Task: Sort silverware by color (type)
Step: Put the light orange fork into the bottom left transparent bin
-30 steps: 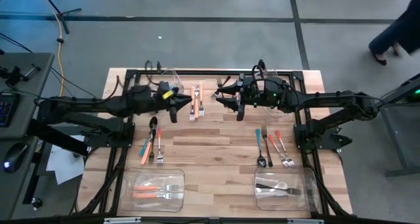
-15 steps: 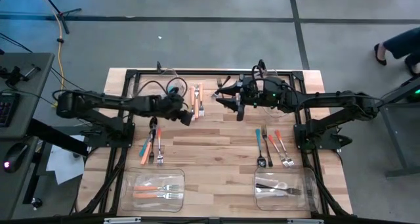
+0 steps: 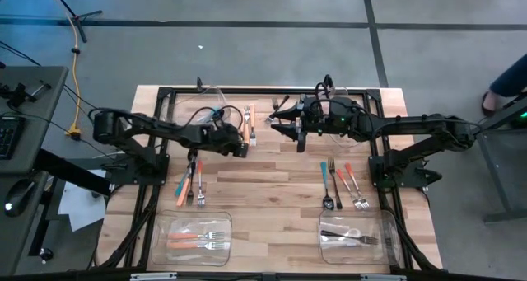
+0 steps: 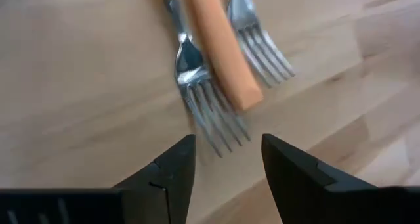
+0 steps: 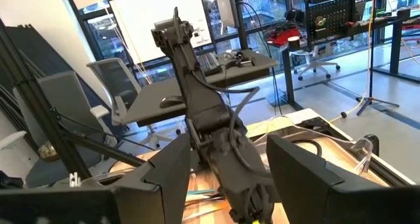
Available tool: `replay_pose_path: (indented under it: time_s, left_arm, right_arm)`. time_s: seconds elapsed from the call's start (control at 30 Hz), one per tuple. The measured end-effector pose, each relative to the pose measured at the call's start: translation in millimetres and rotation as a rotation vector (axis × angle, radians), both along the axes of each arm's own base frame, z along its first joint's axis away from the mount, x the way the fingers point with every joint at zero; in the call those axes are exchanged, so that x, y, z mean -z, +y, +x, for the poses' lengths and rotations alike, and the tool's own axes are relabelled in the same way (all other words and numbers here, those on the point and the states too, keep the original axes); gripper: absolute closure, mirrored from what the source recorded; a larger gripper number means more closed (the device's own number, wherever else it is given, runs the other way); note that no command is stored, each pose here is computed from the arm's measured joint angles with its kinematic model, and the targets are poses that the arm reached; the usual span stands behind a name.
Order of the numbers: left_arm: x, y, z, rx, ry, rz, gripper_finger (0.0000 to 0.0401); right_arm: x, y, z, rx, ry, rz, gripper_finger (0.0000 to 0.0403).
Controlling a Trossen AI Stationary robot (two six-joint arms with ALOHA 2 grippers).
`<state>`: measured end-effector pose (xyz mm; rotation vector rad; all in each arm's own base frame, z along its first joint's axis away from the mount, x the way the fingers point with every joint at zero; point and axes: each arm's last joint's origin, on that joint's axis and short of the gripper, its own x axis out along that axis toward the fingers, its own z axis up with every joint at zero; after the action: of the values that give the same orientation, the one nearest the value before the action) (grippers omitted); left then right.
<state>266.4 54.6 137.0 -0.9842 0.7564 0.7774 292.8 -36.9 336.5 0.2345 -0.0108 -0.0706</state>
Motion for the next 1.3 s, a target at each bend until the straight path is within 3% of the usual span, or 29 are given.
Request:
replay_pose_path:
  time_s: [0.43, 0.57, 0.87, 1.3]
  left_arm:
    - [15, 2, 12, -0.039, -0.047, -0.022, 0.0246]
    - [15, 2, 11, -0.024, -0.04, -0.012, 0.0277]
    - [13, 1, 12, 0.042, -0.039, 0.014, 0.0392]
    - [-21, 0, 4, 0.124, -0.113, 0.089, 0.04]
  right_arm:
    - [1, 0, 0, 0.0, 0.008, 0.001, 0.0217]
    - [1, 0, 0, 0.0, 0.008, 0.001, 0.0217]
    - [1, 0, 0, 0.001, 0.011, 0.001, 0.0217]
    - [3, 0, 0, 0.001, 0.033, 0.004, 0.0217]
